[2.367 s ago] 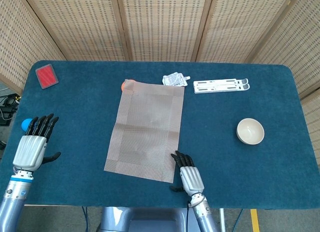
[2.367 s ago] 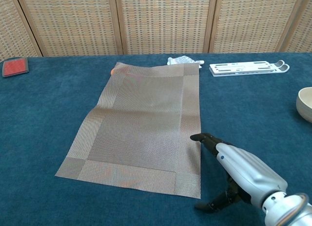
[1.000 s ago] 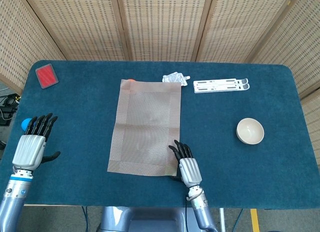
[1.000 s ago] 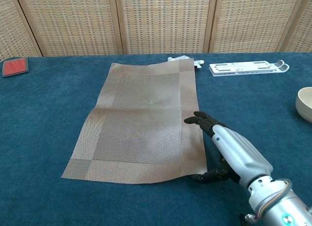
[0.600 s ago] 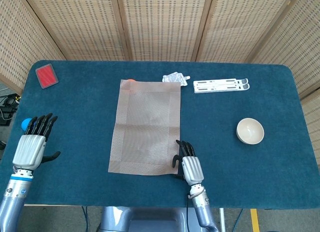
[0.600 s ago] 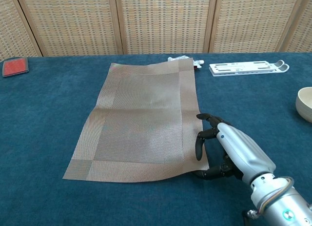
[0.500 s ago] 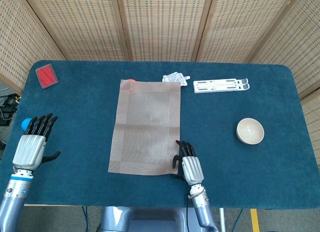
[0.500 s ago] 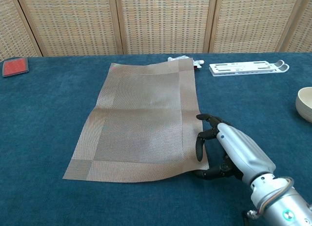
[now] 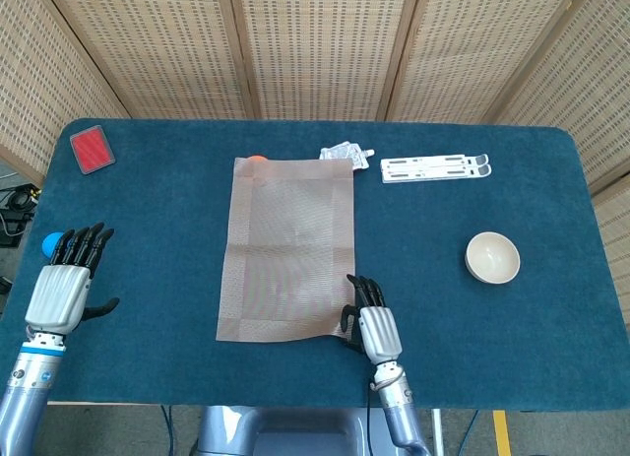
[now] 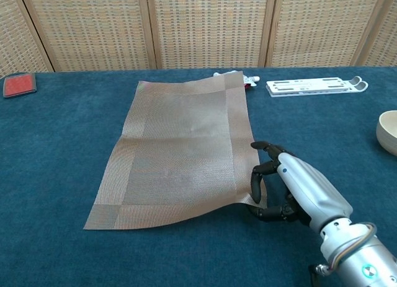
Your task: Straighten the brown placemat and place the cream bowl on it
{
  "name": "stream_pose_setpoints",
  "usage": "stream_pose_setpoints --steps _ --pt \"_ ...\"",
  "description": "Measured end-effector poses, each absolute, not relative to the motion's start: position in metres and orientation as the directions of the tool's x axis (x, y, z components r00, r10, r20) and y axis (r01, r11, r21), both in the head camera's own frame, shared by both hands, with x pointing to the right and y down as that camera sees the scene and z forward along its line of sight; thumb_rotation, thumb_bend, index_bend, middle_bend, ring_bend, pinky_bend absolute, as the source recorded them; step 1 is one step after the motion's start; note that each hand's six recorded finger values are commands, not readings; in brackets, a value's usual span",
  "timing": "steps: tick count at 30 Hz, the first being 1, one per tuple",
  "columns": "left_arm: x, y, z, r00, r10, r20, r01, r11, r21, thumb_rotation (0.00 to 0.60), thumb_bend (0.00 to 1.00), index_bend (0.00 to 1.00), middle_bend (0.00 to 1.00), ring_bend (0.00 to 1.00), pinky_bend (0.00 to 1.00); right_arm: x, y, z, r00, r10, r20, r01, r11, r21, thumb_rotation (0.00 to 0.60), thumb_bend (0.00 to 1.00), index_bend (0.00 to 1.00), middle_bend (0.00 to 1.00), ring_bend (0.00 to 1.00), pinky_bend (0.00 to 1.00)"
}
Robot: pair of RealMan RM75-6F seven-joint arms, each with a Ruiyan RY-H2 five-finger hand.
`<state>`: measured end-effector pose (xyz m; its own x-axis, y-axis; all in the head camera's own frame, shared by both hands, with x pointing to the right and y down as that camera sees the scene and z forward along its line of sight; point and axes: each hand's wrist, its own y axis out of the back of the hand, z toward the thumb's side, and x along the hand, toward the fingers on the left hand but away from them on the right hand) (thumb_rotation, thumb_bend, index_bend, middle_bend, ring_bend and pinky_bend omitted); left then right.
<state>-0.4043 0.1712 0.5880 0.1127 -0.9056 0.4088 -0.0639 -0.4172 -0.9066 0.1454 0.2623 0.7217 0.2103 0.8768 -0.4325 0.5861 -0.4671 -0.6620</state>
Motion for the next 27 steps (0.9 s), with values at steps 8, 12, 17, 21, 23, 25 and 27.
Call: stream_pose_setpoints --steps 8,12,17,21,23,25,27 --pt "-0.406 0.171 0.587 0.109 -0.907 0.406 -0.069 -0.415 -0.907 0.6 0.13 0.0 0.0 0.0 0.0 0.155 0.256 0.71 0.206 0.889 -0.408 0.592 -0.445 -0.672 0.6 0.59 0.74 0.15 0.0 0.0" --pt "-0.405 0.171 0.587 0.111 -0.906 0.408 -0.067 -0.416 -0.907 0.6 0.12 0.0 0.0 0.0 0.0 0.179 0.246 0.694 0.18 0.909 -0.376 0.591 -0.405 -0.698 0.6 0.59 0.75 0.15 0.0 0.0" --pt "-0.404 0.171 0.588 0.113 -0.905 0.409 -0.063 -0.417 -0.907 0.6 0.12 0.0 0.0 0.0 0.0 0.217 0.233 0.675 0.138 0.93 -0.34 0.567 -0.356 -0.743 0.6 0.59 0.75 0.15 0.0 0.0" --pt "-0.403 0.172 0.588 0.113 -0.905 0.409 -0.061 -0.417 -0.907 0.6 0.12 0.0 0.0 0.0 0.0 0.242 0.222 0.665 0.103 0.941 -0.321 0.545 -0.324 -0.774 0.6 0.59 0.75 0.15 0.0 0.0" --pt "-0.403 0.172 0.588 0.114 -0.905 0.41 -0.059 -0.418 -0.906 0.6 0.12 0.0 0.0 0.0 0.0 0.256 0.216 0.663 0.081 0.946 -0.315 0.529 -0.309 -0.791 0.6 0.58 0.75 0.15 0.0 0.0" --pt "-0.402 0.172 0.588 0.116 -0.904 0.411 -0.057 -0.419 -0.906 0.6 0.12 0.0 0.0 0.0 0.0 0.268 0.21 0.662 0.058 0.948 -0.312 0.516 -0.296 -0.804 0.6 0.58 0.75 0.15 0.0 0.0" --pt "-0.401 0.173 0.589 0.119 -0.903 0.412 -0.055 -0.421 -0.906 0.6 0.12 0.0 0.0 0.0 0.0 0.282 0.202 0.663 0.028 0.948 -0.318 0.503 -0.288 -0.815 0.6 0.58 0.75 0.15 0.0 0.0"
